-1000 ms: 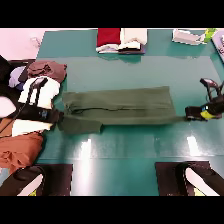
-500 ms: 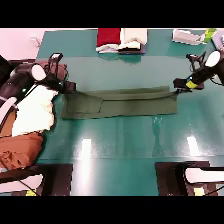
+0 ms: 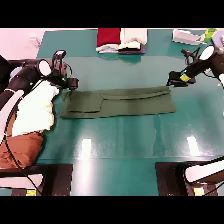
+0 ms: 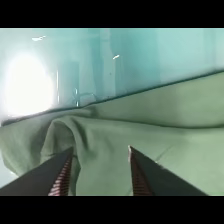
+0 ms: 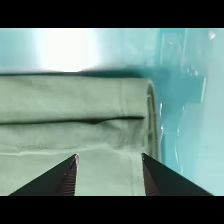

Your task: Fold the shirts.

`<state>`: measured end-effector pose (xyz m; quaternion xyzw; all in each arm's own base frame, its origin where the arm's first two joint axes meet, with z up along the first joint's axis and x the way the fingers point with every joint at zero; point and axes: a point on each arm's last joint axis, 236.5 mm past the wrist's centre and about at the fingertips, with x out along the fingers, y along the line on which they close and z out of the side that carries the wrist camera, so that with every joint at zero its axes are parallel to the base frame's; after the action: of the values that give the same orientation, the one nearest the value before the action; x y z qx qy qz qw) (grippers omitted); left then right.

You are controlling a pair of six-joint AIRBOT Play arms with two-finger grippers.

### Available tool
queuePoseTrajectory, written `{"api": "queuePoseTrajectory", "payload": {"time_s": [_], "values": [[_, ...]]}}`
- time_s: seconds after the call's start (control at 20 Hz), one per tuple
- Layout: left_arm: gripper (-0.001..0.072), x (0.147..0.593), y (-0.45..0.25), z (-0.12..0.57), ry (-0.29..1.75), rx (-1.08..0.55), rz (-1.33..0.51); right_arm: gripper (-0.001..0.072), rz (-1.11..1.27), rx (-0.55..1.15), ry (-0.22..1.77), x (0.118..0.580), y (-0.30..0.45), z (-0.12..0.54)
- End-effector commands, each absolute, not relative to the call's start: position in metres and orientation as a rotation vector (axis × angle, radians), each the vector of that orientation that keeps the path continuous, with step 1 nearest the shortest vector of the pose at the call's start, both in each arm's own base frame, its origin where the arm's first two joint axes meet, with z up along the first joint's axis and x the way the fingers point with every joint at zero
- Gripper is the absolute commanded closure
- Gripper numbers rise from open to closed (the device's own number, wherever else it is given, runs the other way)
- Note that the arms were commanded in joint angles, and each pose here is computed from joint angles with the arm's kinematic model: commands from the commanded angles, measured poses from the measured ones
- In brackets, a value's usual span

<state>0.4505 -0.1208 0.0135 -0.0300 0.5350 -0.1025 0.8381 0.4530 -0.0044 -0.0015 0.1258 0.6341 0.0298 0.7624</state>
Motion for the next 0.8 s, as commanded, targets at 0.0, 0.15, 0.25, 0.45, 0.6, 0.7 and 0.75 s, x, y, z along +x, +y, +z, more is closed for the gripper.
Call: {"api": "queuePoseTrajectory", "payload": {"time_s": [0.0,0.15,0.25,0.45,0.6,0.7,0.75], "values": [[0.0327,0.439,-0.121,0.021,1.19,-0.051,-0.226,0.0175,0.083,0.299,1.404,0.437,-0.022,0.005],[0.0673,0.433,-0.128,0.02,1.213,-0.071,-0.256,0.0114,0.03,0.373,1.489,0.406,-0.042,-0.028],[0.0675,0.434,-0.141,0.024,1.203,-0.124,-0.29,0.0115,0.03,0.429,1.535,0.394,-0.038,-0.053],[0.0683,0.433,-0.161,0.025,1.191,-0.135,-0.336,0.0139,0.085,0.476,1.534,0.4,-0.008,-0.076],[0.0682,0.427,-0.178,0.025,1.192,-0.111,-0.369,0.0167,0.109,0.434,1.527,0.406,0.009,-0.082],[0.0682,0.422,-0.188,0.025,1.195,-0.1,-0.389,0.0308,0.121,0.417,1.53,0.406,0.016,-0.082],[0.0682,0.42,-0.193,0.025,1.196,-0.093,-0.399,0.0431,0.121,0.411,1.538,0.404,0.016,-0.082]]}}
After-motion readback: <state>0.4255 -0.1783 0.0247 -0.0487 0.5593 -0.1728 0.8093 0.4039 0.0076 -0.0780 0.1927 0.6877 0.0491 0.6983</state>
